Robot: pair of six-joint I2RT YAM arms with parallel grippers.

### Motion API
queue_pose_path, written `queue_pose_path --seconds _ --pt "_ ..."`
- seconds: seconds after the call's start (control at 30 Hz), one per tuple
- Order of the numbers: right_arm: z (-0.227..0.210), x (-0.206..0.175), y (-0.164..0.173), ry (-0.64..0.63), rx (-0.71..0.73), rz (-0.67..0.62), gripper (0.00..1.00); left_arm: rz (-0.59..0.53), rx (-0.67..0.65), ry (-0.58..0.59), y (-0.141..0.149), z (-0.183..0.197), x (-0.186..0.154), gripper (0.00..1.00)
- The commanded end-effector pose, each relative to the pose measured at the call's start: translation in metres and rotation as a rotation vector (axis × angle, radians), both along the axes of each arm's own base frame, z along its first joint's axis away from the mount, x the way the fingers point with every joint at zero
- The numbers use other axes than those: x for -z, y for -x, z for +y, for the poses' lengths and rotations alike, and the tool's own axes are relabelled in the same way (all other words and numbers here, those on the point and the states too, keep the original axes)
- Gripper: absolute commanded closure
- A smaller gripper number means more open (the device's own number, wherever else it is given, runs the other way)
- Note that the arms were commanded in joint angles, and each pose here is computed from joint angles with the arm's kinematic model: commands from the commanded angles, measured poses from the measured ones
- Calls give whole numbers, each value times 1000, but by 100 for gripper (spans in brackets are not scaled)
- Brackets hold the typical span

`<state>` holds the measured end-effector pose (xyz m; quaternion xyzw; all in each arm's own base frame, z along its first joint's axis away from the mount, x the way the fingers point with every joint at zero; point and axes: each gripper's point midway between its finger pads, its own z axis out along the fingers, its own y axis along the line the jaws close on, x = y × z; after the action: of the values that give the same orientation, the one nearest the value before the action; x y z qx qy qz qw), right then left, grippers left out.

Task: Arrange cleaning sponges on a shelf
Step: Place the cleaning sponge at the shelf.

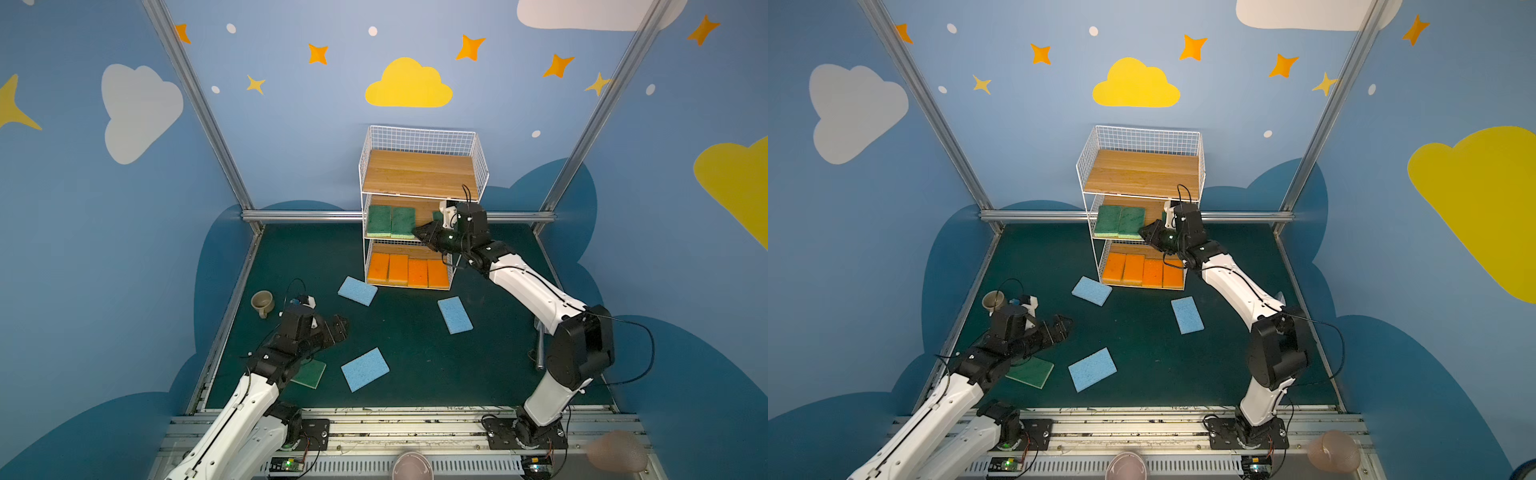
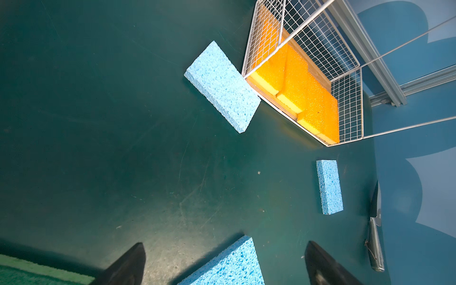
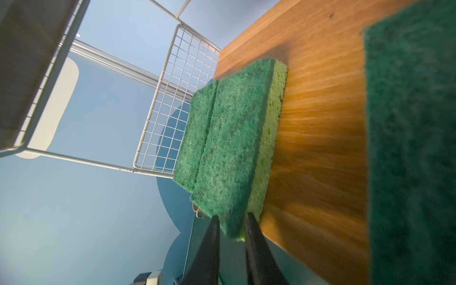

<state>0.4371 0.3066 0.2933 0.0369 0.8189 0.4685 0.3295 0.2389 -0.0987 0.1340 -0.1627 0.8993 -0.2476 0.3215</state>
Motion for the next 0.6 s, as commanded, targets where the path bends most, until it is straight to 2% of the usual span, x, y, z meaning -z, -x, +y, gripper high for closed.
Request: queue_pose_path --seconds 0.0,0.27,0.4,0.57 --pt "2 -9 -6 -4 -6 -29 79 -7 -1 -7 1 2 -1 0" --pt "7 -6 -12 -7 -15 -20 76 -7 -2 -5 2 2 0 0" --pt "6 -10 -11 -3 -14 -35 68 -8 5 -4 3 1 -1 0" --pt "0 -23 -1 -1 -15 -75 53 -15 19 -7 2 0 -7 0"
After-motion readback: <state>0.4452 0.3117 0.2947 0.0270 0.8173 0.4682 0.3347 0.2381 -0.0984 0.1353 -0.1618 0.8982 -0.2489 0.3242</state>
